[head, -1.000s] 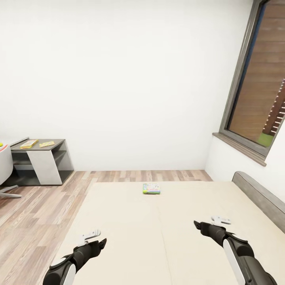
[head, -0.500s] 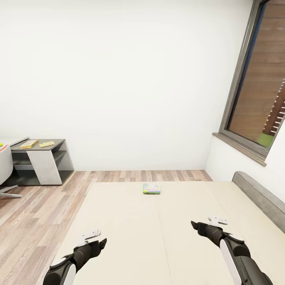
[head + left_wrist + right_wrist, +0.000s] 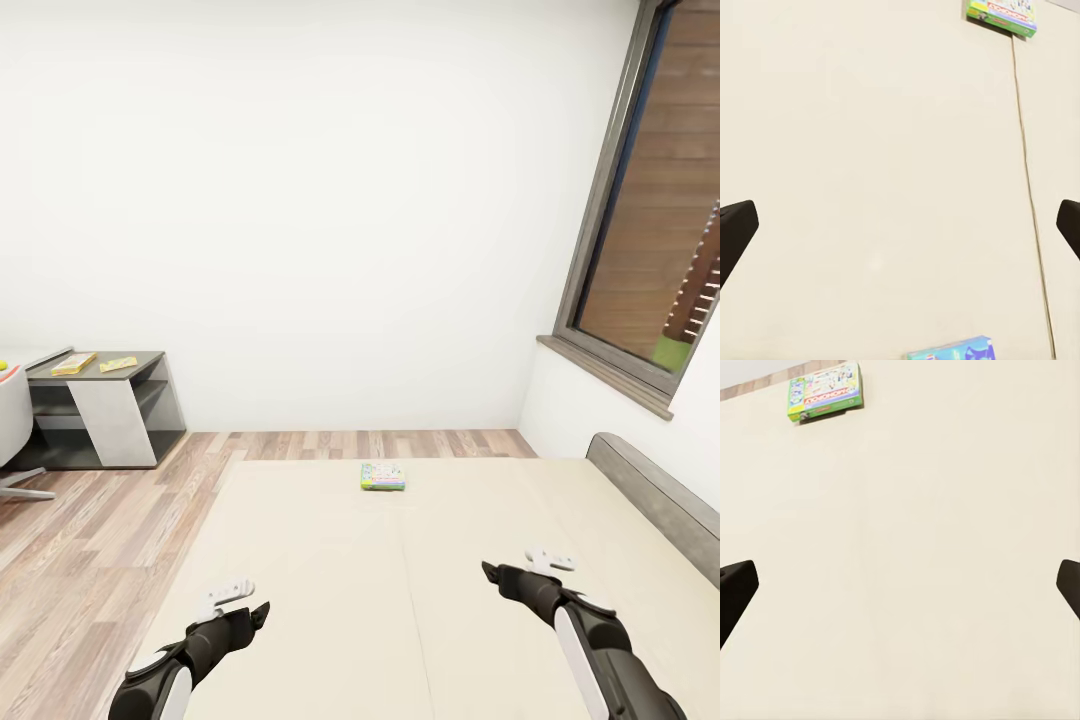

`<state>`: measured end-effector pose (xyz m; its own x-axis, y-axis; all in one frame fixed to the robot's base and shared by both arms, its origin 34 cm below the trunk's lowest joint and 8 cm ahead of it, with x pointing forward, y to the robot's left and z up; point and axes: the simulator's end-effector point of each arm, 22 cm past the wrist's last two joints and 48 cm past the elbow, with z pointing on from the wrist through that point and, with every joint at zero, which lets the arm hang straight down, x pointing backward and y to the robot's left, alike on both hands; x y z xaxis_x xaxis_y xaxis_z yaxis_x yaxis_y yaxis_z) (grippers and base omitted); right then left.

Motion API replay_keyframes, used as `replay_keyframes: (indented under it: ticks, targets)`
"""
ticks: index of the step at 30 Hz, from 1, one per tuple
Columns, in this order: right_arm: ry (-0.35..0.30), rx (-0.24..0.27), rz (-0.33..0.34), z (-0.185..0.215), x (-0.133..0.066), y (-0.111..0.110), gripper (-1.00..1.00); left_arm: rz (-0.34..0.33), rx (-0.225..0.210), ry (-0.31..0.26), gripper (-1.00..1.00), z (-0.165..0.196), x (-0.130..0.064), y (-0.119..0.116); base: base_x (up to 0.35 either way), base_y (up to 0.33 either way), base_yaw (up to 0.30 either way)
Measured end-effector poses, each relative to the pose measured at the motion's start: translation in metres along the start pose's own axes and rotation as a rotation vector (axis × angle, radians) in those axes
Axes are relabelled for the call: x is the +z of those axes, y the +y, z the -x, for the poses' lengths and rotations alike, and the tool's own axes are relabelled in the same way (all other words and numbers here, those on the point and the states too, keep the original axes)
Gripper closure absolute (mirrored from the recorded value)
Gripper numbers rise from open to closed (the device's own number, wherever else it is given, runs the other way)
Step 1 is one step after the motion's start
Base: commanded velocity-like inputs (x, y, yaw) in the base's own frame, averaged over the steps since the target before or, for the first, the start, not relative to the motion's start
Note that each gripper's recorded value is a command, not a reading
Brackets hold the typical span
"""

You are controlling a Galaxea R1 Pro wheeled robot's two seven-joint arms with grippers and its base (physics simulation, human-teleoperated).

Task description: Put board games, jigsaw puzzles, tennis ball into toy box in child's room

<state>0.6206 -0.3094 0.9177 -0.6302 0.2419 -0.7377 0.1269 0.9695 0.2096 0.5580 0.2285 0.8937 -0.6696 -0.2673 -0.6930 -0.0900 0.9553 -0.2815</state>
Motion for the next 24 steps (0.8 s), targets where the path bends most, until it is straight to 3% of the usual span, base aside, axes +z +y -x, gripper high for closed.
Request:
replay_keyframes:
  ticks: [24]
  targets:
    - [0.011,-0.005,0.002,-0.0047,0.0015,0.0016,-1.0,0.001,0.0,0.0,-1.0,-0.0001,0.0,0.0,0.0,-0.09,0.0]
